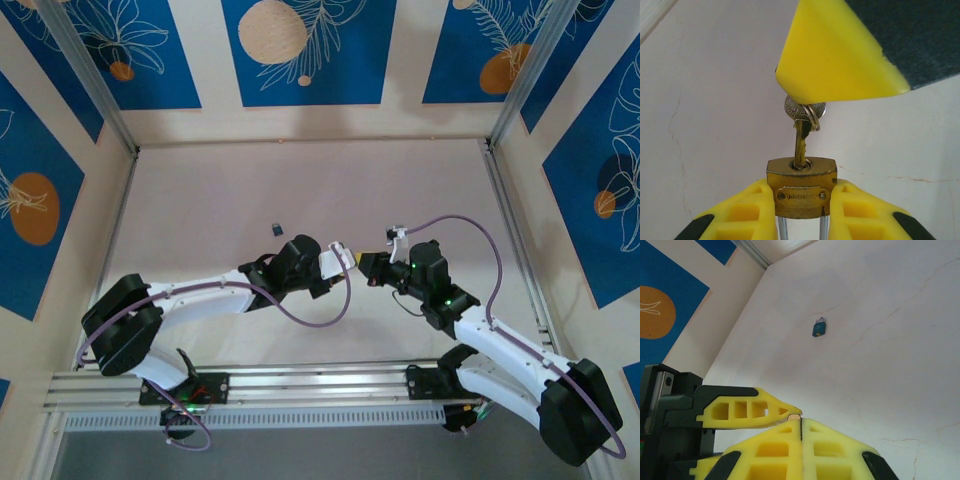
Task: Unlock with the key
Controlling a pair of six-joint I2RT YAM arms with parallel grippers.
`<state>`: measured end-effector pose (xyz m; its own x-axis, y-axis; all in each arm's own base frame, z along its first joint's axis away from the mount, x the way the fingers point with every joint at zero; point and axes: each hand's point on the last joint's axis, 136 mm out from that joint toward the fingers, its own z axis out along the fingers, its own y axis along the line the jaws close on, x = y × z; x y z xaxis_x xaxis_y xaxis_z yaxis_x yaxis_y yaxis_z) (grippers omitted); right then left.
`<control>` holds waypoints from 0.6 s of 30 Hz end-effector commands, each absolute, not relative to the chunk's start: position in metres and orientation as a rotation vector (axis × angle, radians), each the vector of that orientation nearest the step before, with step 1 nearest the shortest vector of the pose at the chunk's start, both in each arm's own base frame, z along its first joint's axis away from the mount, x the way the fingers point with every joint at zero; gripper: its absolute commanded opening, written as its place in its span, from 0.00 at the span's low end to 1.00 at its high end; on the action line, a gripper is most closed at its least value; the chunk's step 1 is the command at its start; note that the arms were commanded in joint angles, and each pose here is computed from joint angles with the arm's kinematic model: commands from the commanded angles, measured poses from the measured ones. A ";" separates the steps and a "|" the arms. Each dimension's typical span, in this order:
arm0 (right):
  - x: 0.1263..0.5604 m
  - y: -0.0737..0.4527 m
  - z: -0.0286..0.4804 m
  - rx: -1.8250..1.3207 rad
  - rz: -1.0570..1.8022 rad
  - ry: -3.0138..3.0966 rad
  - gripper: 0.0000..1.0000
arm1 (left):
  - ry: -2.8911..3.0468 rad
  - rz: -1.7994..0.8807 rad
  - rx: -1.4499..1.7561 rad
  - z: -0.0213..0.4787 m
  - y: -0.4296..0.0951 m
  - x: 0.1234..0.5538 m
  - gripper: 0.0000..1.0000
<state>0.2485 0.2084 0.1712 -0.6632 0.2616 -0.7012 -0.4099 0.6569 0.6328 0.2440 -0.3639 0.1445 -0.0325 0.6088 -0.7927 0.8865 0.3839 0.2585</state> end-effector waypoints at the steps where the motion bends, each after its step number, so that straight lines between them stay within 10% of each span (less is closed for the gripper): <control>1: 0.240 0.208 0.161 -0.123 1.030 2.088 0.00 | 1.640 -0.440 1.252 0.180 -0.377 0.245 0.14; 18: 0.243 0.210 0.169 -0.133 1.039 2.077 0.00 | 1.647 -0.452 1.274 0.175 -0.378 0.243 0.14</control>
<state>0.2449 0.2059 0.1714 -0.6651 0.2594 -0.7003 -0.4040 0.6637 0.6295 0.2444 -0.3646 0.1456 -0.0301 0.6052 -0.7955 0.8858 0.3848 0.2592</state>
